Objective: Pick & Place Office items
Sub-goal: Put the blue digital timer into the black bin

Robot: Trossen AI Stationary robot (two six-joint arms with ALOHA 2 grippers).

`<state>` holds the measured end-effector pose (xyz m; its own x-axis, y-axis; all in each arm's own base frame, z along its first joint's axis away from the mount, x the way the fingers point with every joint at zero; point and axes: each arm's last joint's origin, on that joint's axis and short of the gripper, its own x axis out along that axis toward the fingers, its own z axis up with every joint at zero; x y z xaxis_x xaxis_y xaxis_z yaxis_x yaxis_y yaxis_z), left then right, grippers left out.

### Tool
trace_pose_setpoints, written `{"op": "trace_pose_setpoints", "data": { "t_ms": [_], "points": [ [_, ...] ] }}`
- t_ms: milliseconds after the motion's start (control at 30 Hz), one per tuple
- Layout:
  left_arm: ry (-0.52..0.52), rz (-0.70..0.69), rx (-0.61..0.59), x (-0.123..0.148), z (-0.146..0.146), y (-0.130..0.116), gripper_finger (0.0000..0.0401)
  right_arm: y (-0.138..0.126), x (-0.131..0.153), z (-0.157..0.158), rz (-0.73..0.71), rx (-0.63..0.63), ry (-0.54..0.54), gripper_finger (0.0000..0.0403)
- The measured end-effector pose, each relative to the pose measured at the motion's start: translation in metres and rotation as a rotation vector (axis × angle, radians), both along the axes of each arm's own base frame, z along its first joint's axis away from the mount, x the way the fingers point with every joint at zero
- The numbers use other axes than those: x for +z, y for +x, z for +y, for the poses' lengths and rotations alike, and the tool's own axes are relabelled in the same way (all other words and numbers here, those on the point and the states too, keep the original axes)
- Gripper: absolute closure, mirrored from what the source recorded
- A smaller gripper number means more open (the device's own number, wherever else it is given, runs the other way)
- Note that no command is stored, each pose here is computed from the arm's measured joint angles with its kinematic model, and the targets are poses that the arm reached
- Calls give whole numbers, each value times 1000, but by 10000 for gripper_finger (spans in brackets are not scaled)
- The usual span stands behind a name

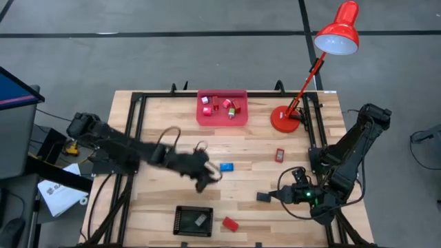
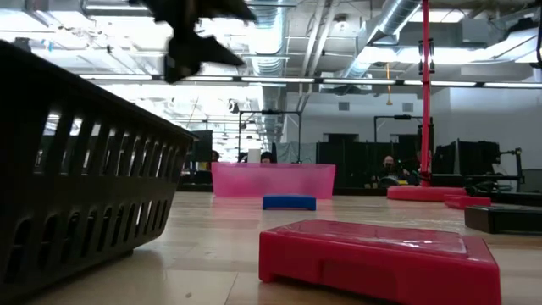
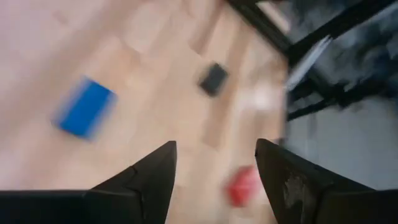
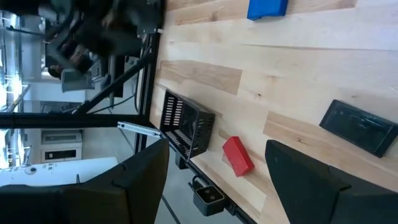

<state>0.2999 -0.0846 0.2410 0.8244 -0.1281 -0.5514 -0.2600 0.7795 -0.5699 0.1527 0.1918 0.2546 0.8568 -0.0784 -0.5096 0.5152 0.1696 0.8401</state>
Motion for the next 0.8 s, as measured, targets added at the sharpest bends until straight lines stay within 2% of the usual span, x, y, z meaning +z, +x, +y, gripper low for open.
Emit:
{"op": "trace_pose_setpoints", "data": {
  "t_ms": [167,333,467,667,800],
  "points": [
    [218,58,-214,4,44,27,171,0,0,-1,2,-14,15,143],
    [504,80,-462,12,41,60,150,0,0,0,-3,-21,36,143],
    [669,237,-533,-7,38,73,130,0,0,0,-6,-23,42,143],
    [647,347,-490,-44,45,87,102,1,0,-1,-5,-32,45,143],
    [607,361,-428,-62,55,97,89,2,0,-2,-2,-36,40,143]
  ]
}}
